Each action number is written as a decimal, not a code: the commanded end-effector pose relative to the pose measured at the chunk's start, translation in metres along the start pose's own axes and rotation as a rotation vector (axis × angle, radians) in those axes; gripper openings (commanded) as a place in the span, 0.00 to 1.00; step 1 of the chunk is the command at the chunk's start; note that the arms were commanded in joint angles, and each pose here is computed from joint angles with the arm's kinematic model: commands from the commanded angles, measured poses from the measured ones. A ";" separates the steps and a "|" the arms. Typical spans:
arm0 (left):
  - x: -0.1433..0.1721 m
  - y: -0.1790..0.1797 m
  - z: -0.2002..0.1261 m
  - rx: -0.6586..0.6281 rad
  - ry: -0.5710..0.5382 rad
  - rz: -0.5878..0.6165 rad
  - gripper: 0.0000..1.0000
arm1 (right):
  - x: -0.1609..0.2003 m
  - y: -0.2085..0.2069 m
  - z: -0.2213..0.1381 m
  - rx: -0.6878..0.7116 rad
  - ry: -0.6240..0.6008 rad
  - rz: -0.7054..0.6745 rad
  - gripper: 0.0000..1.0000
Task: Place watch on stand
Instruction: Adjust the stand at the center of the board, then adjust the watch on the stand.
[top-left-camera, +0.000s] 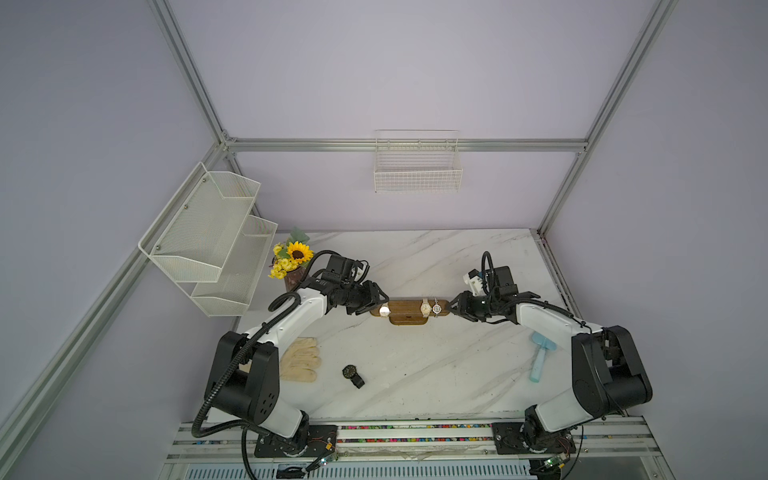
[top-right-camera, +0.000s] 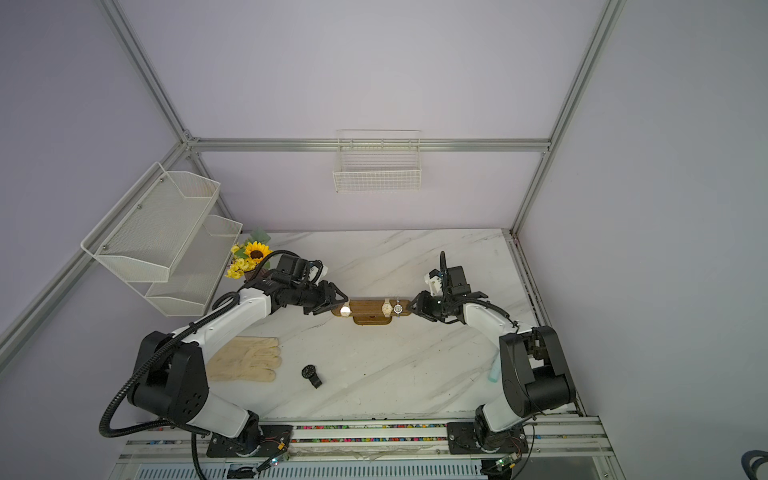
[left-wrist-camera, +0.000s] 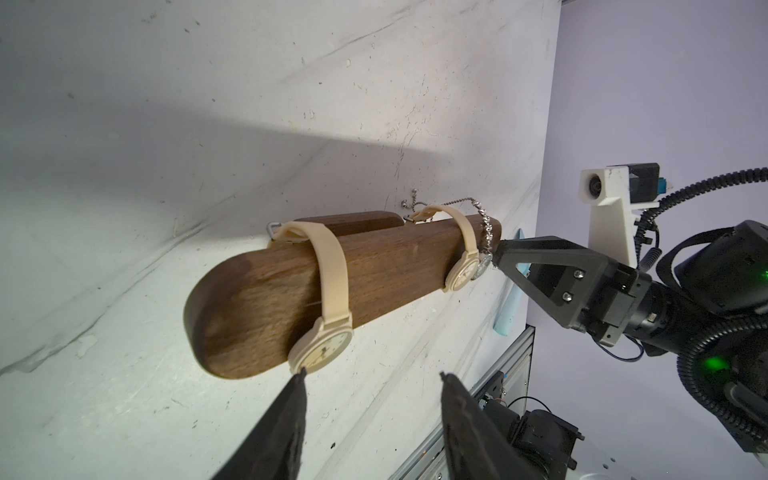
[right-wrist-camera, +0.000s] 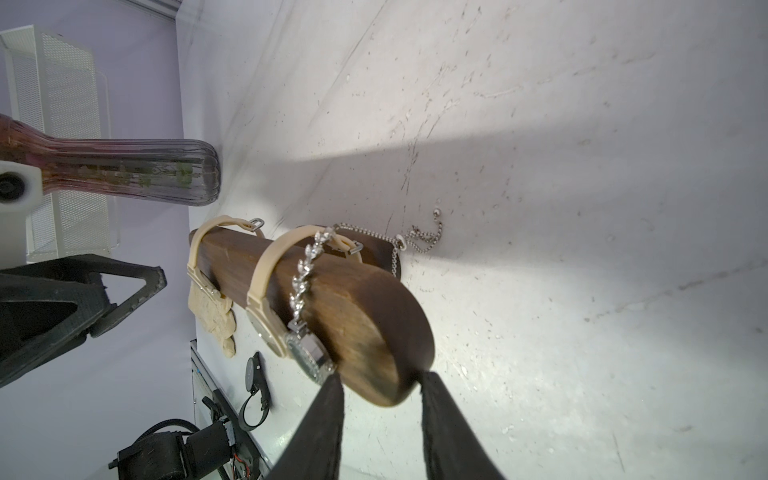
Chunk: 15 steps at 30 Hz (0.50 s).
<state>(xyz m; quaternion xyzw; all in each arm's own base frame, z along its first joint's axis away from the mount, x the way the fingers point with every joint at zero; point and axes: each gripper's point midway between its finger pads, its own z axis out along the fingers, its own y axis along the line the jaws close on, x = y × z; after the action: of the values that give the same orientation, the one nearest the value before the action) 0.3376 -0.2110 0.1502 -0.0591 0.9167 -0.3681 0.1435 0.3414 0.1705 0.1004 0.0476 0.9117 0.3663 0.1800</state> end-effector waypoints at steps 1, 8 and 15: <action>0.009 0.001 0.005 0.013 0.021 0.020 0.53 | -0.007 0.006 -0.004 -0.018 -0.024 -0.027 0.35; 0.016 0.009 0.009 0.001 0.039 0.009 0.53 | -0.010 0.006 -0.002 -0.019 -0.022 -0.025 0.35; 0.026 0.014 0.009 -0.002 0.055 -0.014 0.53 | -0.011 0.006 -0.001 -0.018 -0.020 -0.025 0.35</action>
<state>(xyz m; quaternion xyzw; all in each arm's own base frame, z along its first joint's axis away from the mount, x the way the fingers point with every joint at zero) 0.3222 -0.2085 0.1238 -0.0663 0.9245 -0.3576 0.1143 0.3418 0.1707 0.1009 0.0461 0.9116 0.3663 0.1809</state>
